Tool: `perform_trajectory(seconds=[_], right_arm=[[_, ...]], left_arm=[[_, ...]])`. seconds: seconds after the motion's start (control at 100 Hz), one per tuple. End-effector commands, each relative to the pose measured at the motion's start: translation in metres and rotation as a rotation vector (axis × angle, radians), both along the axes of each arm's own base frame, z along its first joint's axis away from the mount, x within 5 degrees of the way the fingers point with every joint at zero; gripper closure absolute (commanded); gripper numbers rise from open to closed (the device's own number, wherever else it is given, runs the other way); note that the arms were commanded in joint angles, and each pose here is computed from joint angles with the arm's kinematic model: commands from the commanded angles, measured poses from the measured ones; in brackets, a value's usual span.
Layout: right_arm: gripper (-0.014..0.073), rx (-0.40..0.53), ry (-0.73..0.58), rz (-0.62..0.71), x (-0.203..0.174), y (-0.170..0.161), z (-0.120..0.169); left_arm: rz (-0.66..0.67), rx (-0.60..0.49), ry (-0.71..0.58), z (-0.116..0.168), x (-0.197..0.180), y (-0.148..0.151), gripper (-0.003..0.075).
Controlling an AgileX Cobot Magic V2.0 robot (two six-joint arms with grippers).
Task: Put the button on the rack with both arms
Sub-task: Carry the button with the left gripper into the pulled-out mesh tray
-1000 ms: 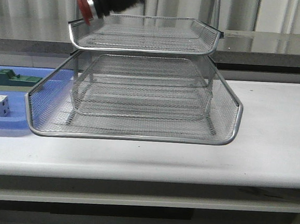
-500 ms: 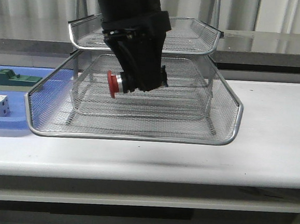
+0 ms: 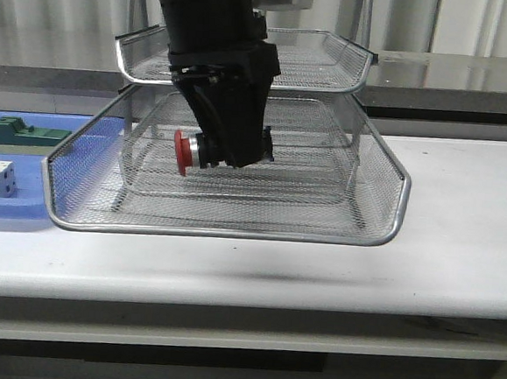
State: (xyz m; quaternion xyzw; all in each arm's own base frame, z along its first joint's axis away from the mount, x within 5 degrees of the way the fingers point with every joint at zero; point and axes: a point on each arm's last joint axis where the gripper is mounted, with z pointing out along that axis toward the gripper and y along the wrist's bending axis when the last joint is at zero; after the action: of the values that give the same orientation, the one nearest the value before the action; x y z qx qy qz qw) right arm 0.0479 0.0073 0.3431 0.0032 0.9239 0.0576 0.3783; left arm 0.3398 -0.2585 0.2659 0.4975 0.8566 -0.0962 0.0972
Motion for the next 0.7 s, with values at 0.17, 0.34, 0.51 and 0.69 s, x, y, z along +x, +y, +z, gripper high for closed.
perform_trajectory(seconds=[0.17, 0.34, 0.51, 0.69], right_arm=[[0.0662, -0.002, -0.074, -0.004, 0.0031, -0.0006, 0.0124], [0.0662, -0.002, -0.074, -0.004, 0.0031, -0.0006, 0.0124], [0.0662, -0.002, -0.074, -0.004, 0.0031, -0.0006, 0.0124], [0.0662, -0.002, -0.074, -0.004, 0.0031, -0.0006, 0.0124]], left_arm=[[0.0, -0.081, -0.083, 0.0327, -0.0064, -0.0011, 0.0573], [-0.007, -0.078, -0.086, 0.0327, -0.0063, -0.001, 0.0379], [-0.007, -0.077, -0.087, 0.0326, -0.0062, -0.0008, 0.0246], [-0.007, -0.077, -0.087, 0.0326, -0.0062, -0.0008, 0.0225]])
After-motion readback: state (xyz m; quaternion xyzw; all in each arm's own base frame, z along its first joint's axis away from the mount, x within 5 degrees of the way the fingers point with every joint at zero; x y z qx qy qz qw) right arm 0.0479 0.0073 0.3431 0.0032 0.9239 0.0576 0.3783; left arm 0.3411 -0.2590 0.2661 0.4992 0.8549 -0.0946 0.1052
